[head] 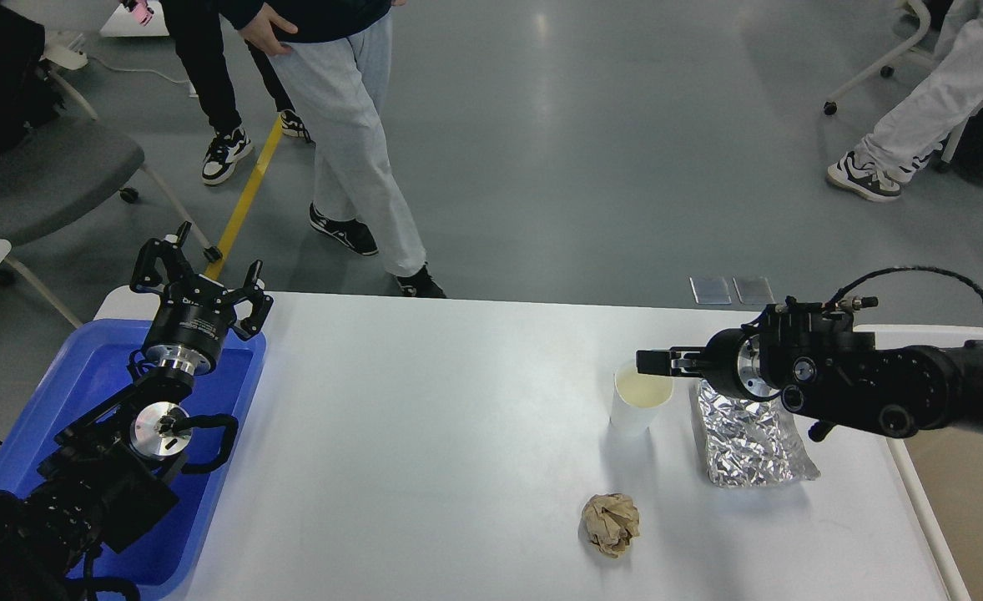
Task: Tidy desktop
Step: 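Reach the right gripper toward the white paper cup and grasp it, then lift the white cup with the right gripper and carry it toward the bin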
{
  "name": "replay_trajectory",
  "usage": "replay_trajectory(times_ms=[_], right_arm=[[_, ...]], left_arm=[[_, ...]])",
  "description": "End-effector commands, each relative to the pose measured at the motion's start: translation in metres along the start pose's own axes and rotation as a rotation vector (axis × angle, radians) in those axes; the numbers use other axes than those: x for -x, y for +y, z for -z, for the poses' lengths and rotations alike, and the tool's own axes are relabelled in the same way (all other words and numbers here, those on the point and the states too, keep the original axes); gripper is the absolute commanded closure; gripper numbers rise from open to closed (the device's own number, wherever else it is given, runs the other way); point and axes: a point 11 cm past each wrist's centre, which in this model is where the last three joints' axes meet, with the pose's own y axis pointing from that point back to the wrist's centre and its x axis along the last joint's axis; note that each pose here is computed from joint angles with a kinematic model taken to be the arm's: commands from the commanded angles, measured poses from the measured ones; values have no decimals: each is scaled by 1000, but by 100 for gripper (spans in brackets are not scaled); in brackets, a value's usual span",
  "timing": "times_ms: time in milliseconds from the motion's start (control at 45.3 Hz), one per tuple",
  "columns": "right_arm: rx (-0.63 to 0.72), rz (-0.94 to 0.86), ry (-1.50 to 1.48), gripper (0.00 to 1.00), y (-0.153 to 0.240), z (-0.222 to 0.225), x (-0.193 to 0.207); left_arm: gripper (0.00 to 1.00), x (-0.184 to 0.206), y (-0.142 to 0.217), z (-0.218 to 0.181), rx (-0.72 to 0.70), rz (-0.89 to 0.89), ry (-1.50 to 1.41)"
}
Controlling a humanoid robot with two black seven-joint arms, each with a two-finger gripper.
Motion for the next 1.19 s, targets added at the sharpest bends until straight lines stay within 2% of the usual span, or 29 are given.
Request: replay_trajectory(times_ms=[0,309,353,442,464,508,530,574,640,662,1082,1170], right_arm=[[25,-1,3,1,-14,-5,20],[29,-19,26,2,-24,-1,31],[34,-22,28,6,-26,-2,32],[38,-26,49,24,-29,-2,33],[38,-26,58,34,-29,-3,33],[43,-26,73,60,-29,-5,34],[44,-24,75,68,-29,-5,34],[48,-22,80,76,-28,-7,35],[52,-18,84,96,-28,-9,36],[54,-19,82,99,-27,-9,36],[52,-24,125,100,-19,-8,11],[50,-18,149,100,-8,-7,-11]], left_arm=[[0,0,0,0,0,0,0],[0,0,0,0,0,0,0],[0,0,0,0,0,0,0],[0,0,0,0,0,0,0],[0,0,0,0,0,0,0],[0,0,0,0,0,1,1],[0,0,0,0,0,1,1],[0,0,0,0,-1,2,0],[0,0,0,0,0,0,0],[0,0,0,0,0,0,0],[0,0,0,0,-1,2,0],[0,0,0,0,-1,2,0]])
